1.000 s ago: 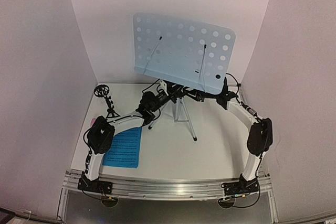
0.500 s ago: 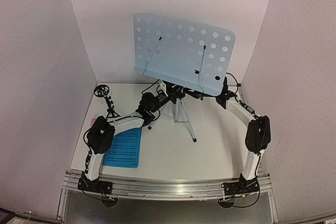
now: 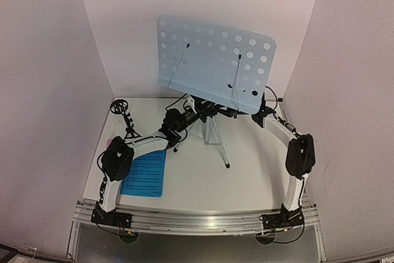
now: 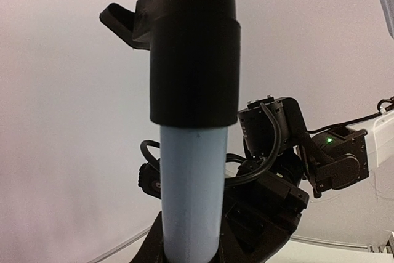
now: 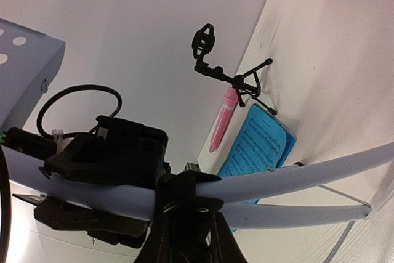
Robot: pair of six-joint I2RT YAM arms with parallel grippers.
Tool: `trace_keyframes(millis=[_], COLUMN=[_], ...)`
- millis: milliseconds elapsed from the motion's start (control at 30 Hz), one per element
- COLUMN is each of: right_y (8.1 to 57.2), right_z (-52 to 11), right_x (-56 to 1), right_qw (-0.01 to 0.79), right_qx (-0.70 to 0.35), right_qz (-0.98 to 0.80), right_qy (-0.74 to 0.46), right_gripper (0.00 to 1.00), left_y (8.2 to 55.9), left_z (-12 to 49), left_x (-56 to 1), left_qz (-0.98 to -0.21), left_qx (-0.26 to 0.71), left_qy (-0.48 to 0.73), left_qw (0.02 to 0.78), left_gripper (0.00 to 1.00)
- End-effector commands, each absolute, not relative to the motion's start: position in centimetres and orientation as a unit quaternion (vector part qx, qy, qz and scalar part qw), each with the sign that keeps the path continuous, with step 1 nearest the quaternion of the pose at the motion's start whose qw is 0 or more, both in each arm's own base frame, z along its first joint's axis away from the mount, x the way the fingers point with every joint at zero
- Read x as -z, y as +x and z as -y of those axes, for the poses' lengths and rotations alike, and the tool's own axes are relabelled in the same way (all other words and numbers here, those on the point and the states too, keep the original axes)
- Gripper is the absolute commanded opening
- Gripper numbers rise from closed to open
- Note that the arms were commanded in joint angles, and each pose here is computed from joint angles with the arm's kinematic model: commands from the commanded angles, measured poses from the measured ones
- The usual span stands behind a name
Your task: Pack up the instrument practice props
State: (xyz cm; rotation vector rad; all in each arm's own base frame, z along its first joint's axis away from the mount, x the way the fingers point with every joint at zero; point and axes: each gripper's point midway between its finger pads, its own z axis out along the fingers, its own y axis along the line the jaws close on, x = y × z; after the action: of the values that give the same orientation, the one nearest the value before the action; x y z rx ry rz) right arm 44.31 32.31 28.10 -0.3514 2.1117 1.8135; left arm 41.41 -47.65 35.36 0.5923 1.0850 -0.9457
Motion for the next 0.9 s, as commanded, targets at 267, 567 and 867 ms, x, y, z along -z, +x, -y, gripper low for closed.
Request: trace_keyframes(millis=[267,567,867], right_y=[40.2,41.6,41.5], right_z=[-33.0,-32.3,-31.1], right_x=[-28.8,-29.6,-29.2], right_qw=[0.168,0.417,0.559], right_qx=[-0.649,-0.505,-0.307], right_qz=[-0.705,-0.627,-0.508], right_qy=[-0.233,-0.421,-0.578], right_gripper=[0.0,0.0,0.0], left_y=[40.6,41.1,41.1], left_z=[46.4,45.6,45.4], left_x=[-39.3,-39.8,-39.9], left_qz=[-0.5,-0.505,-0.497], left_qx=[0.495,0.5,0.509], left_qy=[0.215,0.21,0.21], left_qw=[0.677,0.671,0.671], left_gripper=[0.0,0.0,0.0])
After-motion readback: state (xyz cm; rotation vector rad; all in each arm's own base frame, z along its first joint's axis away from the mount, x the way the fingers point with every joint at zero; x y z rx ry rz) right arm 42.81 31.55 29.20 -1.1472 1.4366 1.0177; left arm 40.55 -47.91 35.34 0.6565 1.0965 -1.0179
